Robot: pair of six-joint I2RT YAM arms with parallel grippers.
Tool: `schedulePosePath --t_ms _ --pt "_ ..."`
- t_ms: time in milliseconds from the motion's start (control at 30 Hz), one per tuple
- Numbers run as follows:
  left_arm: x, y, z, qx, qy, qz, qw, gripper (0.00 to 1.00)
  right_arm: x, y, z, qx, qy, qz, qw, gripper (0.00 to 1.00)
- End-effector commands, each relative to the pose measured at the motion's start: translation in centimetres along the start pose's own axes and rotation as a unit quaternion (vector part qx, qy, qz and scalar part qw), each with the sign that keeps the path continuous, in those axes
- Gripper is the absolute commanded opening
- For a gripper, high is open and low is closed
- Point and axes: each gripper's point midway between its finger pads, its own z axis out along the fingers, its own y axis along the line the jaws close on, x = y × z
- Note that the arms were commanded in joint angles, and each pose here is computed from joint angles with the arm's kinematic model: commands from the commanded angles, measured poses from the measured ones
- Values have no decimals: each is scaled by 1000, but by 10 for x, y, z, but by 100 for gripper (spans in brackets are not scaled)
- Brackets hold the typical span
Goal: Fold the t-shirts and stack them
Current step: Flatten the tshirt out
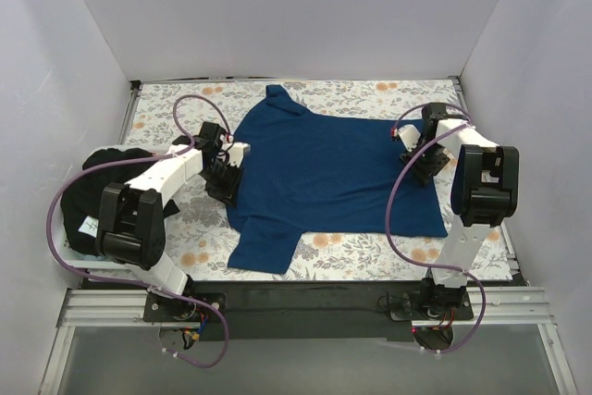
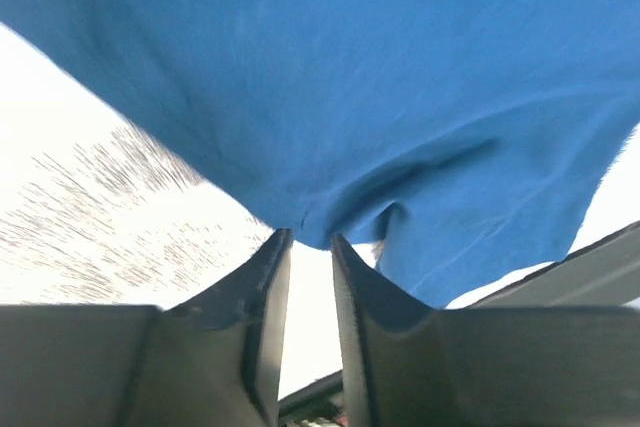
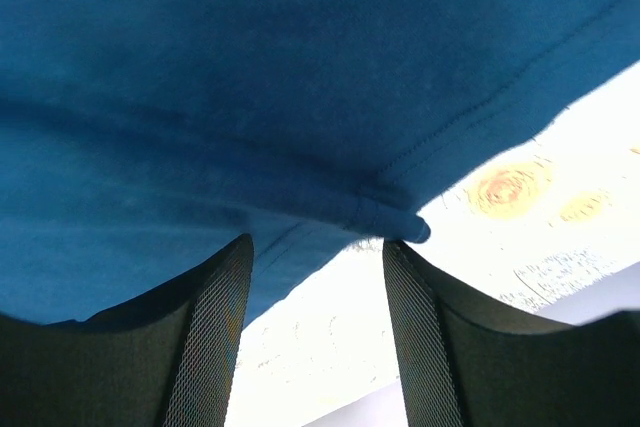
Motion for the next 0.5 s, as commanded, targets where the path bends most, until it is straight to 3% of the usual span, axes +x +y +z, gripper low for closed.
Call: schedulePosePath --t_ms 0,100,200,333,467 --pt "-45 -16 -41 21 -89 78 993 24 -16 1 -36 11 -58 -7 998 62" --pt "-52 -19 -39 40 -75 104 991 25 -16 15 -50 -7 -76 -3 997 62" --pt "-42 -49 -45 96 -72 151 981 24 -10 23 -57 -15 -78 -1 997 62" --pt "6 -107 -40 110 -28 292 950 24 -7 30 -63 -23 -80 2 997 62" --pt "48 -115 -21 93 34 325 941 24 -6 32 -65 -31 -78 5 996 61"
